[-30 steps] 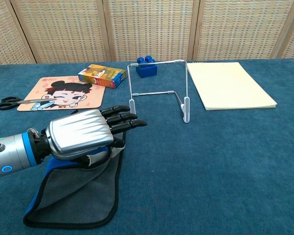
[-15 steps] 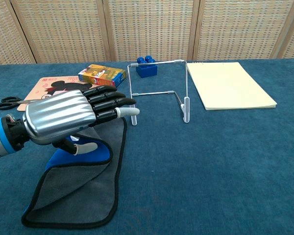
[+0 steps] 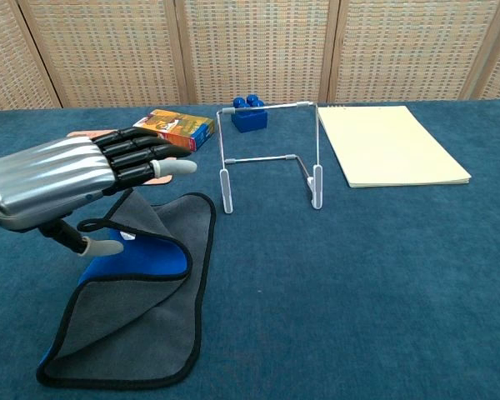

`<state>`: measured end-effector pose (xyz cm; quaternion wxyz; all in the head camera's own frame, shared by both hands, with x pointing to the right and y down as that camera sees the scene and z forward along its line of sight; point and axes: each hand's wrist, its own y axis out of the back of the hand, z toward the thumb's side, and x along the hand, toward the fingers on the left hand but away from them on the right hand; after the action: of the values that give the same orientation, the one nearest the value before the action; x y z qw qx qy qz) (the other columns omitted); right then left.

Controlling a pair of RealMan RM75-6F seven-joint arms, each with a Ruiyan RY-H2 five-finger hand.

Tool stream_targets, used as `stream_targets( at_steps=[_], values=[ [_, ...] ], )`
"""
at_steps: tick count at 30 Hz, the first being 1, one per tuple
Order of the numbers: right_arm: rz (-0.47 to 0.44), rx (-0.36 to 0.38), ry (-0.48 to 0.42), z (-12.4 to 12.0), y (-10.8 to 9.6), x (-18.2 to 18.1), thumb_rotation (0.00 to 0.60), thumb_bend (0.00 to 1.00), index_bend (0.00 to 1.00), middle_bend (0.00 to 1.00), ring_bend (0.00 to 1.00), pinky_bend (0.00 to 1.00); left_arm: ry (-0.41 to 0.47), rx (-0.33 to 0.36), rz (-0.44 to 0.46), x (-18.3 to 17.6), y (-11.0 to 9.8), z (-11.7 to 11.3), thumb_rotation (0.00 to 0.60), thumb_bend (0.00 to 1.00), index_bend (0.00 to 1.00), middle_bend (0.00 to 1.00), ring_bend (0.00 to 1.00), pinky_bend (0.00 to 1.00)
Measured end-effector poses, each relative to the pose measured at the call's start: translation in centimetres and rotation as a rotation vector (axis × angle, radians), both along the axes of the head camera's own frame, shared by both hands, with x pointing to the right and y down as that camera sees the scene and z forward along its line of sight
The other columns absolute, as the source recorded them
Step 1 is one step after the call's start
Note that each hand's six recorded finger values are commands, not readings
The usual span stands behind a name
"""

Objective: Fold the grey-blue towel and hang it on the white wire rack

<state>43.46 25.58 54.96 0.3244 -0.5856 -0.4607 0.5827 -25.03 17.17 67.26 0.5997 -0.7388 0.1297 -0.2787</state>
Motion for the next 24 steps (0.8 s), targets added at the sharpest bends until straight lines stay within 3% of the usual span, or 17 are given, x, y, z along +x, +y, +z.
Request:
stream_targets(
  at_steps=[10, 16, 24],
  values=[
    [-0.011, 0.003, -0.008, -0.1, -0.1, -0.4, 0.600, 0.00, 0.00, 0.00, 0.00, 0.00, -0.067, -0.059, -0.059, -4.8, 0.6, 0.9, 0.600, 0.23, 0.00, 0.00, 0.00, 0.00],
    [-0.007, 0.004, -0.007, -0.2, -0.1, -0.3, 0.600, 0.00, 0.00, 0.00, 0.00, 0.00, -0.046, -0.093, -0.031, -3.5, 2.5, 1.8, 0.600, 0.23, 0.00, 0.00, 0.00, 0.00],
    [-0.002, 0.003, -0.008, -0.2, -0.1, -0.1, 0.600, 0.00, 0.00, 0.00, 0.00, 0.00, -0.039, -0.094, -0.008, -2.1, 3.0, 2.1, 0.600, 0.23, 0.00, 0.00, 0.00, 0.00]
  ],
)
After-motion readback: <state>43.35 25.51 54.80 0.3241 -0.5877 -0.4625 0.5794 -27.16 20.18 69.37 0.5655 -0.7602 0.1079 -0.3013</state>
